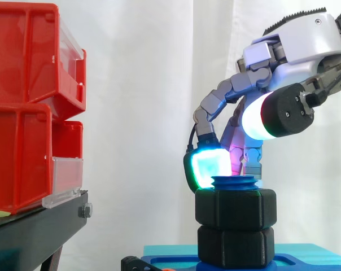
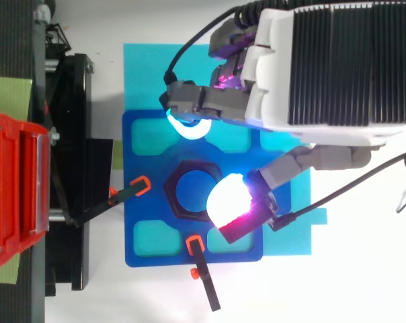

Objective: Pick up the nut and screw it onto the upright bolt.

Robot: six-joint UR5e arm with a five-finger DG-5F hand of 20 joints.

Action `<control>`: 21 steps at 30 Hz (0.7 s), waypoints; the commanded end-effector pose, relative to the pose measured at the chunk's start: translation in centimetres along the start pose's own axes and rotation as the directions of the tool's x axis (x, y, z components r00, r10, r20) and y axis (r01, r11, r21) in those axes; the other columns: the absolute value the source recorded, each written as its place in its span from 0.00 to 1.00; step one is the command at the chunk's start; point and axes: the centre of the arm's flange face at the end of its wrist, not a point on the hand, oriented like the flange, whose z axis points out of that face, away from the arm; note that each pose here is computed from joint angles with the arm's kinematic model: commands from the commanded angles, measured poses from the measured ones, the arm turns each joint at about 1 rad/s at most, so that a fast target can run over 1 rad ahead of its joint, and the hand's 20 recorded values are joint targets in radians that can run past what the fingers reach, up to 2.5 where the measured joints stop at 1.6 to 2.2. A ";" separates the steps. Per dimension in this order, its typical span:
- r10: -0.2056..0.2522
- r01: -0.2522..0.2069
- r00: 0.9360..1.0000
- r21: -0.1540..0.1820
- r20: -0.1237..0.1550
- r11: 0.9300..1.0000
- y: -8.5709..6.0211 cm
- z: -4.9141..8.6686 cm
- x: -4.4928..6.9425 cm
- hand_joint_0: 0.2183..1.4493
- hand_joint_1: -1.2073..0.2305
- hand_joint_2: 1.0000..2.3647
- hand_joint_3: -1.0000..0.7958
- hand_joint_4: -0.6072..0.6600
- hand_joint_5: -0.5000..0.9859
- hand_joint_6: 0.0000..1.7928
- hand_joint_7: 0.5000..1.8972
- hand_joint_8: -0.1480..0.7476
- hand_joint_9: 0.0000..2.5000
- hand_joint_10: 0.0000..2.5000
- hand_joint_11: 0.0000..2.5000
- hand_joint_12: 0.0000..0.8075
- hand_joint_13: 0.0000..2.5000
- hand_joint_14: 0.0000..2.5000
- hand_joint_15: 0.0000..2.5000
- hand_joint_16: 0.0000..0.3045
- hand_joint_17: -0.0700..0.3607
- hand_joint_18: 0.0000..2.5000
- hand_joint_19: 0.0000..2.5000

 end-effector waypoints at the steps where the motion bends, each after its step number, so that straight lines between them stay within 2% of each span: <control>1: 0.000 0.000 1.000 0.000 0.006 1.000 -0.1 0.0 -0.1 0.24 0.59 0.00 0.28 0.63 0.29 0.28 0.22 0.41 0.47 0.00 0.00 0.21 0.38 0.00 0.00 0.06 0.26 0.27 0.07; 6: 0.001 -0.001 0.999 -0.008 0.033 1.000 0.3 0.4 -0.3 0.24 0.60 0.00 0.28 0.63 0.28 0.28 0.13 0.39 0.43 0.00 0.00 0.21 0.35 0.00 0.00 0.07 0.27 0.24 0.06; 10: 0.002 -0.001 0.999 -0.011 0.044 1.000 0.7 0.6 -0.4 0.23 0.60 0.00 0.28 0.61 0.27 0.28 0.09 0.38 0.39 0.00 0.00 0.22 0.32 0.00 0.00 0.07 0.27 0.19 0.04; 16: 0.014 -0.013 0.999 -0.026 0.043 1.000 1.8 1.1 1.4 0.21 0.61 0.00 0.28 0.60 0.25 0.28 0.07 0.38 0.32 0.00 0.00 0.26 0.26 0.00 0.00 0.07 0.28 0.12 0.00; 21: 0.019 -0.018 0.999 -0.023 0.050 1.000 2.2 1.3 1.9 0.20 0.62 0.00 0.28 0.59 0.24 0.28 0.04 0.36 0.26 0.00 0.00 0.29 0.18 0.00 0.00 0.09 0.30 0.00 0.00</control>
